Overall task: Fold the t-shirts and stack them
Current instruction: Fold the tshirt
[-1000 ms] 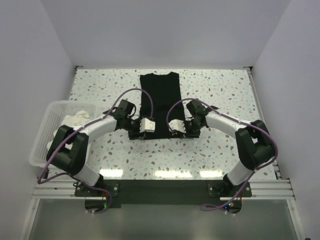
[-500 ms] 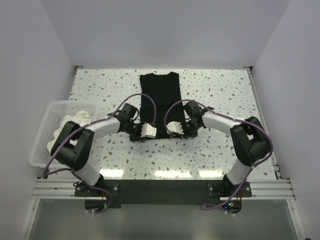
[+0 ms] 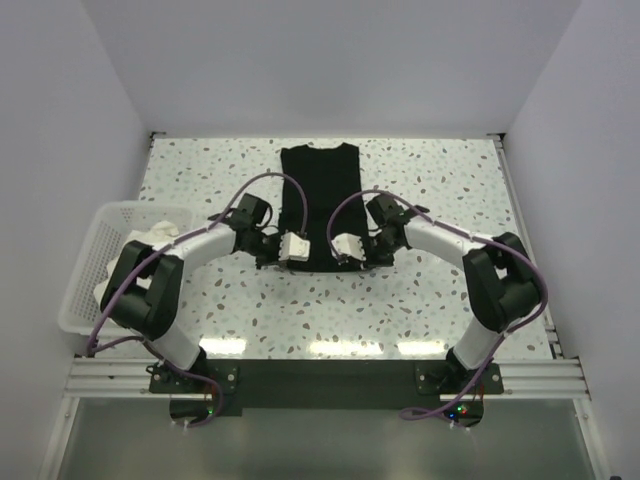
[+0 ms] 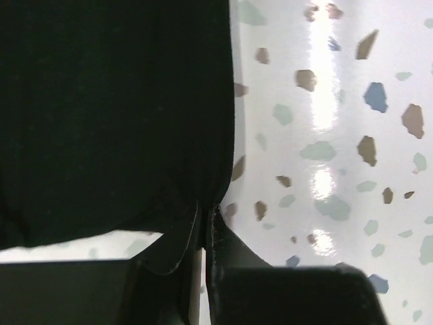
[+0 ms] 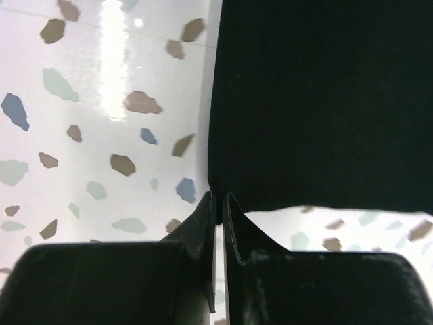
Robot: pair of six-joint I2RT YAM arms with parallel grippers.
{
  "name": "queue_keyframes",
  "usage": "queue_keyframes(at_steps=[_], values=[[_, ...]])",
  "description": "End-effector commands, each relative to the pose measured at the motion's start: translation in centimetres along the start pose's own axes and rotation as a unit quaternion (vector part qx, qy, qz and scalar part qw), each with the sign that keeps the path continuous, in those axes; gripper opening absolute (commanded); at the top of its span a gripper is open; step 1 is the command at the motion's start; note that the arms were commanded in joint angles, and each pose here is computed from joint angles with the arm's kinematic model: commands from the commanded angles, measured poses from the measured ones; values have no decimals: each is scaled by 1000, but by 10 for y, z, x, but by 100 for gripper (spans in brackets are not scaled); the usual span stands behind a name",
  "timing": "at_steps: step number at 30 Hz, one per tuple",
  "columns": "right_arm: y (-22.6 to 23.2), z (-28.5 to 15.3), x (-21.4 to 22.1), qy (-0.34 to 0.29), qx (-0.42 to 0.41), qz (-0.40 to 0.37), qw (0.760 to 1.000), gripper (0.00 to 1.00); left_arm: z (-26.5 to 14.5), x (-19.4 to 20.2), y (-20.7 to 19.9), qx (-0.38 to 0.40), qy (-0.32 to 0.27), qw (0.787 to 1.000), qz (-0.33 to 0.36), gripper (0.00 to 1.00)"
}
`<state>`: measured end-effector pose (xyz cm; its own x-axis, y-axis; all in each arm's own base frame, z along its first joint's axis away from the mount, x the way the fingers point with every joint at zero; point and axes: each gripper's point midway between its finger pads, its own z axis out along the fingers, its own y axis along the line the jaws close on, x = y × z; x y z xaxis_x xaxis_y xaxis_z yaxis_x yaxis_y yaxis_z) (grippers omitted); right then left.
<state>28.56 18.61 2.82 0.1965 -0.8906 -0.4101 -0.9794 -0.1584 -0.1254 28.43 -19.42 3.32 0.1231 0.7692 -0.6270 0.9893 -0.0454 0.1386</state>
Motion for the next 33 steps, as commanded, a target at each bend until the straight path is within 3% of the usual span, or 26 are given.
queue_keyframes(at_steps=[1,7,12,18,22,28,33], values=[[-25,-37,-15,-26,28,37,999,0,-32,-27,42,-43,-32,998,-20,0],[-55,-75,-35,-54,60,57,995,0,-62,-48,81,-91,-49,994,-24,0],[-60,-85,-39,-54,69,53,995,0,-69,-52,87,-108,-48,993,-23,0],[-15,-90,-37,-58,39,61,996,0,-72,-54,39,-78,-51,995,-16,0],[34,-103,-44,-64,14,59,996,0,-71,-56,-21,-27,-53,998,-14,0],[88,-132,-62,-90,-17,84,992,0,-104,-82,-79,24,-84,996,-34,0],[79,-149,-71,-90,-11,83,992,0,-136,-118,-53,-19,-110,994,-13,0]])
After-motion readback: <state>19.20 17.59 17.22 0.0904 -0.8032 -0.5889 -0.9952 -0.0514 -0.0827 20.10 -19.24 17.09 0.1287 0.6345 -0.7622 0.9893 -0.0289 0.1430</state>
